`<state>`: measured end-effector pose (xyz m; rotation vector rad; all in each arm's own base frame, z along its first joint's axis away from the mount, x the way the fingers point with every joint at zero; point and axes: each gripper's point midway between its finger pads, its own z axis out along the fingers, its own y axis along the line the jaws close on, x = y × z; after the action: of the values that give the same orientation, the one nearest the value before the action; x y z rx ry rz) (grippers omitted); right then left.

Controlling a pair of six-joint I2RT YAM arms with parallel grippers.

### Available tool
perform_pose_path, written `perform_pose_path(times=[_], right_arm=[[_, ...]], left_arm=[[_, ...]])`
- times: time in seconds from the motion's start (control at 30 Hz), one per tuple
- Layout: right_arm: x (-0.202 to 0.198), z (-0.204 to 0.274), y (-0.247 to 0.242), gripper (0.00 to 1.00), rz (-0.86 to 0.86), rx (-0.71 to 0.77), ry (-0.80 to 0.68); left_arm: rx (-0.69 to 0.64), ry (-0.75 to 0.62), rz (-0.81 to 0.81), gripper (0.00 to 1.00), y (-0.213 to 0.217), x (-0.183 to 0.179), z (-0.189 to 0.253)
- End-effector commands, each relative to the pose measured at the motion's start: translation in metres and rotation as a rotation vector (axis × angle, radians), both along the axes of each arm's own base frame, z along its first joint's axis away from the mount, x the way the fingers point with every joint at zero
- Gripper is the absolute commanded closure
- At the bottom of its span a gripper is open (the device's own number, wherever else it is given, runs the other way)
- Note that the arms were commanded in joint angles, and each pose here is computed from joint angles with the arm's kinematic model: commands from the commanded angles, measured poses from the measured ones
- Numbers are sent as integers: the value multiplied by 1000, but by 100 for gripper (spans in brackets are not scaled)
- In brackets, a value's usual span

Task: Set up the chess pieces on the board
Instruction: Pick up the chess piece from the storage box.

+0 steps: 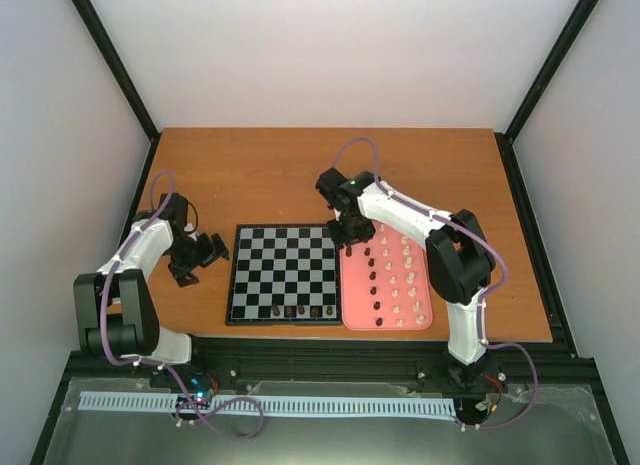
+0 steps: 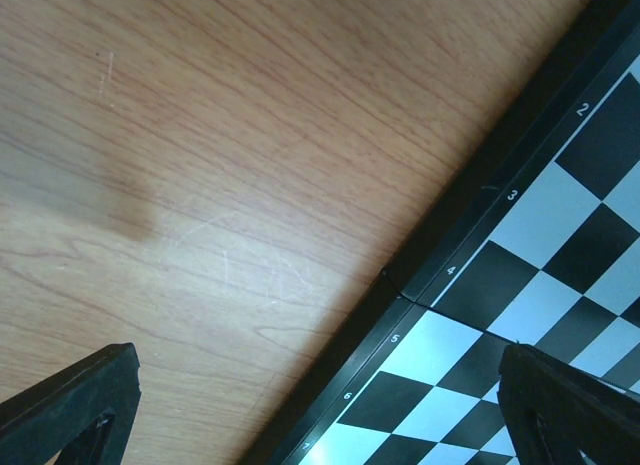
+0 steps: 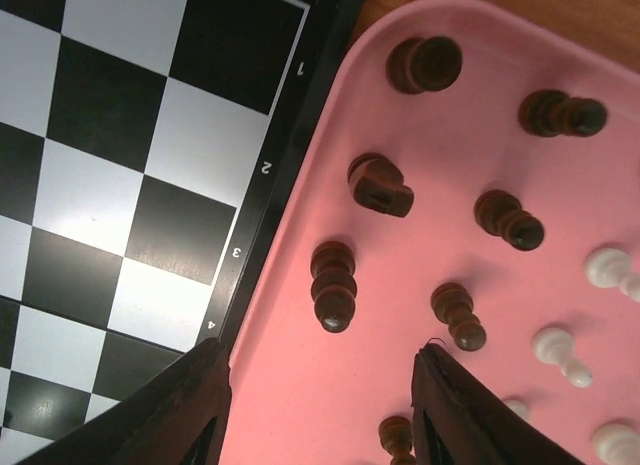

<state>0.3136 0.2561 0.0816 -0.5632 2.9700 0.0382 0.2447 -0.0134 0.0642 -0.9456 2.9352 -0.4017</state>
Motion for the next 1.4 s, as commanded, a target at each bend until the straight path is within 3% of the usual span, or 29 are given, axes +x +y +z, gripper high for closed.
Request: perform_pose_path(times=[0.0,0.47,0.8,1.03,1.2,1.37], right_arm=[[1,-16,1,50,6,14,22],[1,-44,-10,69,-10,-1,71],[-1,-43,-10,96,-16,3,82],[-12,0,-2,97,-26,50,38],[-38,48,43,97,44,118,-7],[-72,67,104,97,153,191,11]], left_arm=[[8,-30,-13,0,4,12,7],[5,-18,-13,0,4,15,3],[12,-20,-16,0,5,13,3],[11,-21,-16,0,5,11,4],[18,-22,-9,0,6,10,4],[6,-18,-3,0,4,8,3]])
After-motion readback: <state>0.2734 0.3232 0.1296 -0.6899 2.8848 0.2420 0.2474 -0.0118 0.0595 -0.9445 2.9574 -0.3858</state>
